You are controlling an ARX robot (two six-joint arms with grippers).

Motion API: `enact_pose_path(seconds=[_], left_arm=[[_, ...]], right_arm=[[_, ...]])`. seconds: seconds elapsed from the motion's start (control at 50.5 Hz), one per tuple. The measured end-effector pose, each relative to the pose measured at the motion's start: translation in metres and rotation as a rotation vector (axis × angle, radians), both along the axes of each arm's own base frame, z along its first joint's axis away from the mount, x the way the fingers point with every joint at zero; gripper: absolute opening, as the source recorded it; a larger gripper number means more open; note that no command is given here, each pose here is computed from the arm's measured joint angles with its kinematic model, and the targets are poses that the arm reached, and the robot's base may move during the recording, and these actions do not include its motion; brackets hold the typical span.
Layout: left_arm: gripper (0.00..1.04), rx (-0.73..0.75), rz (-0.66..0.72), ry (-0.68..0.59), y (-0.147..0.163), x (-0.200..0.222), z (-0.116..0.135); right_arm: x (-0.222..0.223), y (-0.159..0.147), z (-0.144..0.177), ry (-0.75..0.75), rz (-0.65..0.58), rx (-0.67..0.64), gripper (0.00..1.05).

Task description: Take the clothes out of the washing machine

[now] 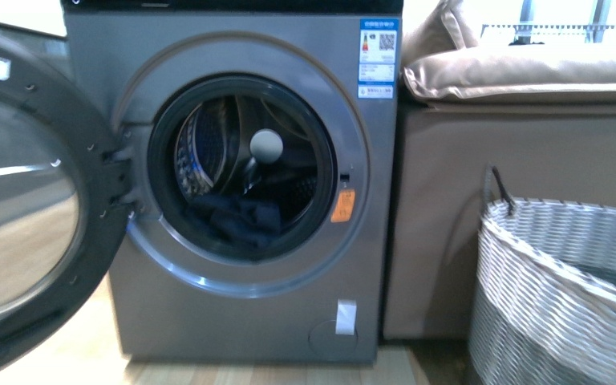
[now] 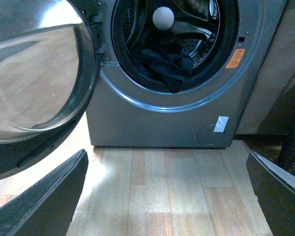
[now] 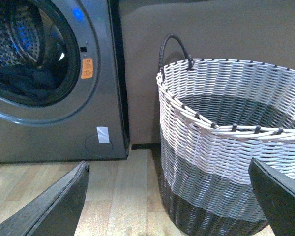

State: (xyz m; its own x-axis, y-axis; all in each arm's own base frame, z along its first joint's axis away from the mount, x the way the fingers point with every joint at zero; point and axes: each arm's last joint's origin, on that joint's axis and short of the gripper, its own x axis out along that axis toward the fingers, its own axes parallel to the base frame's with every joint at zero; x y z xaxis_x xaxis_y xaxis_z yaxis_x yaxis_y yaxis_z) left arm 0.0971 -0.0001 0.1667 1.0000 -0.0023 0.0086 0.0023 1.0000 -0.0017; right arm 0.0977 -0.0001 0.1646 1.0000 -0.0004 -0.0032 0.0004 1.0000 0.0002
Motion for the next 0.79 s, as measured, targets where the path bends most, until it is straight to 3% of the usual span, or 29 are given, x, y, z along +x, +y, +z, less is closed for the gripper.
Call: enact_pose_path(seconds=[0.792], left_arm=[[0.98,0.000,0.001,0.000,0.0000,0.0000,0.0000]], right_arm=[[0.0000,-0.0001,0.0001,-0.001,-0.002,0.000,0.97]])
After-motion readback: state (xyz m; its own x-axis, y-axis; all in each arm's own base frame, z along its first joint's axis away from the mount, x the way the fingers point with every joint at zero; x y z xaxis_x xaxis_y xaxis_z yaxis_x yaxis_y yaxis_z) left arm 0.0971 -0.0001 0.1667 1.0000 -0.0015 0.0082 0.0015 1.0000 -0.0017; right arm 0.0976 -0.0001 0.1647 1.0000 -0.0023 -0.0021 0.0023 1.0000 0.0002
